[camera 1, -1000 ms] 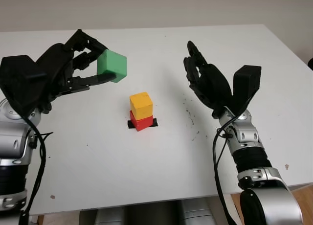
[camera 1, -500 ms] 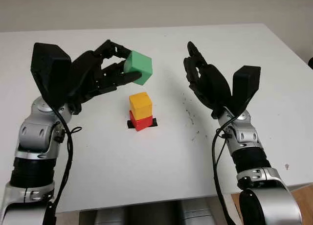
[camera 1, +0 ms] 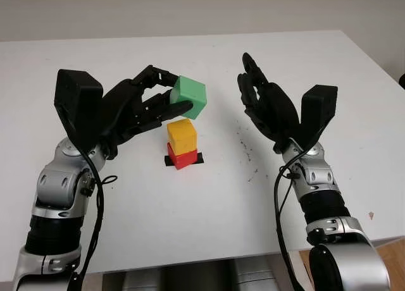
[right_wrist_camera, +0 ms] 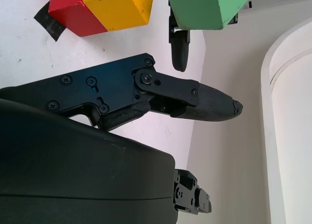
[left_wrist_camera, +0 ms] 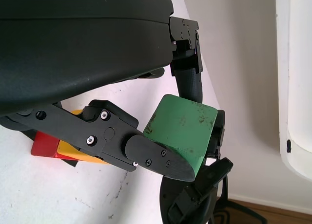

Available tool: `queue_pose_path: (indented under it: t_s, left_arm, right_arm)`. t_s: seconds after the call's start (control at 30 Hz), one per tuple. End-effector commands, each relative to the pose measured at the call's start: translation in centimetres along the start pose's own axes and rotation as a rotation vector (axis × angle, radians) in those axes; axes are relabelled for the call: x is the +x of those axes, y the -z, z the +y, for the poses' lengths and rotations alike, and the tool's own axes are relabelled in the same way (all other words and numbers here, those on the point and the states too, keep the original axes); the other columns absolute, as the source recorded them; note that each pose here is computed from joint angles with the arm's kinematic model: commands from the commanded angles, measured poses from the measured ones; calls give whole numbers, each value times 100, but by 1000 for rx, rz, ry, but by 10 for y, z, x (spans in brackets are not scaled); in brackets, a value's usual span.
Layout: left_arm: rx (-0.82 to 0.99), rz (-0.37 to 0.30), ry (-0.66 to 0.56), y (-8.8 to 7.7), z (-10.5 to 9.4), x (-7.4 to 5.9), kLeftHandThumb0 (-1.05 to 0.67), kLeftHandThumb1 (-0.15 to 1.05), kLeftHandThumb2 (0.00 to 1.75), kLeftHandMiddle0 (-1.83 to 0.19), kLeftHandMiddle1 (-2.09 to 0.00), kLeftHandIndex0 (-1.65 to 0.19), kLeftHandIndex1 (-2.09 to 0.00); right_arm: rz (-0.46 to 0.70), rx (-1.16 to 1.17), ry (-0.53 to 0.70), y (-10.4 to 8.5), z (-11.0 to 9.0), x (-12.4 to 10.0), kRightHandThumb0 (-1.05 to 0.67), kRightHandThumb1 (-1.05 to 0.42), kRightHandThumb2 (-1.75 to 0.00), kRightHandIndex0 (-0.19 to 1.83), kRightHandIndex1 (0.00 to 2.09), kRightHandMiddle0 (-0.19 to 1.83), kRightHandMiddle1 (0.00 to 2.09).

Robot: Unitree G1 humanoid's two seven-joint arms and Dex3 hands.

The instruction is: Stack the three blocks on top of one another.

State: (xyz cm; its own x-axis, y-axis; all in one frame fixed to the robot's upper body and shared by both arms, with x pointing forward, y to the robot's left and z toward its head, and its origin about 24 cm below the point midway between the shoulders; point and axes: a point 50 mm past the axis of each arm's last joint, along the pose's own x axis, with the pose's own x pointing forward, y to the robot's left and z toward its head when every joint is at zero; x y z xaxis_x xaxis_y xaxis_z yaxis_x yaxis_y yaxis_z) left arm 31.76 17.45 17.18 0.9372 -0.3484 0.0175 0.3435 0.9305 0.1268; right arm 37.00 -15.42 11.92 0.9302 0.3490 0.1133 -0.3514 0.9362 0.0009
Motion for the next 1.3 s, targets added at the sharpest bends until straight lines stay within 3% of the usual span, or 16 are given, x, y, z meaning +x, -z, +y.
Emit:
queue_pose_path:
  t_s: [0.0, 0.3, 0.57, 1.27]
  left_arm:
    - [21, -31, -15, -6, 1, -4, -42, 105, 22, -23, -4, -36, -188]
    - [92, -51, -92, -2, 4, -13, -43, 105, 22, -23, -4, -41, -185]
    - [71, -48, -101, 9, 4, -12, -43, 105, 22, -22, -4, -36, -185]
    - [65, 38, -46, 28, -6, -11, -47, 105, 24, -19, -4, -40, -183]
  right_arm:
    - [-17, -7, 1, -5, -1, 2, -69, -105, -64, -19, 0, -19, 0]
    - [-22, -16, -7, -7, 0, 3, -69, -105, -64, -19, 0, -19, 0]
    - [-24, -12, -3, -7, 1, 3, -69, -105, -64, -19, 0, -19, 0]
    - [-21, -5, 4, -7, -1, 0, -70, -105, -62, -19, 0, -19, 0]
